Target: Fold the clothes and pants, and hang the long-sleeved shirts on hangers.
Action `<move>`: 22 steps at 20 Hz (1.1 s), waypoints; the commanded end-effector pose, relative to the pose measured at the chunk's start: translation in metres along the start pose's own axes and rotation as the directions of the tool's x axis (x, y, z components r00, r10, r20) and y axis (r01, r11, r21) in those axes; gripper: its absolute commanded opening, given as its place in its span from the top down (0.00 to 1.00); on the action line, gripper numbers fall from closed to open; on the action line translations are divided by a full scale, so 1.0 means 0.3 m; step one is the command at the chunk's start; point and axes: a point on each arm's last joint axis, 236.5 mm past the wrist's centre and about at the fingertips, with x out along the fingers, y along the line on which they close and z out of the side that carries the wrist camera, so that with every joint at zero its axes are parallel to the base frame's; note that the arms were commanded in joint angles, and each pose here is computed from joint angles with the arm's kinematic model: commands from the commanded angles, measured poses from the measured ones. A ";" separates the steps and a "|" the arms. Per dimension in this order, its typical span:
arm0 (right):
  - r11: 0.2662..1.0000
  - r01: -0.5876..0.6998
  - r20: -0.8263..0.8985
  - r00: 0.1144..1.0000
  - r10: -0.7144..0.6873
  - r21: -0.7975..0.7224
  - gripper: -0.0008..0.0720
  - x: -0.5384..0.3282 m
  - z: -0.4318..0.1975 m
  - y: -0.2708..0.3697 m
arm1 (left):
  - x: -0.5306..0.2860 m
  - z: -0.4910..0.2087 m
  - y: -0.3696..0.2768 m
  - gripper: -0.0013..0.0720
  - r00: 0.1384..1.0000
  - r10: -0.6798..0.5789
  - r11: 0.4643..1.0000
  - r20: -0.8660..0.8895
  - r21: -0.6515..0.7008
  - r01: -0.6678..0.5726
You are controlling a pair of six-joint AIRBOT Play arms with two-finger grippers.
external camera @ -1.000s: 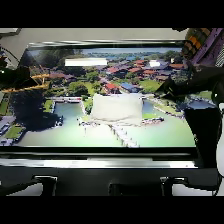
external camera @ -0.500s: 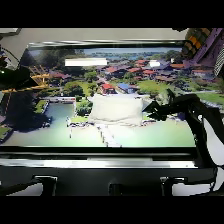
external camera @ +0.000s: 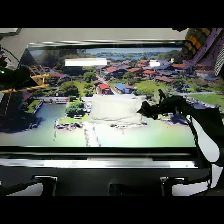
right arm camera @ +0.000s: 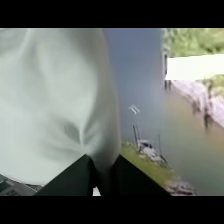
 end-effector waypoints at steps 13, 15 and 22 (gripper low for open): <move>0.958 -0.180 0.542 0.839 0.031 0.224 0.95 -0.783 0.587 0.019 | 0.001 0.000 -0.001 0.96 1.000 0.000 1.000 -0.001 0.001 0.000; 0.935 -0.214 0.601 0.799 0.002 0.281 0.95 -0.895 0.618 -0.058 | 0.001 0.000 0.000 0.96 1.000 0.000 1.000 -0.001 0.001 0.000; 0.820 -0.217 0.686 0.678 -0.264 0.530 0.95 -1.226 0.549 -0.309 | 0.001 0.000 0.000 0.96 1.000 0.000 1.000 -0.001 0.002 0.000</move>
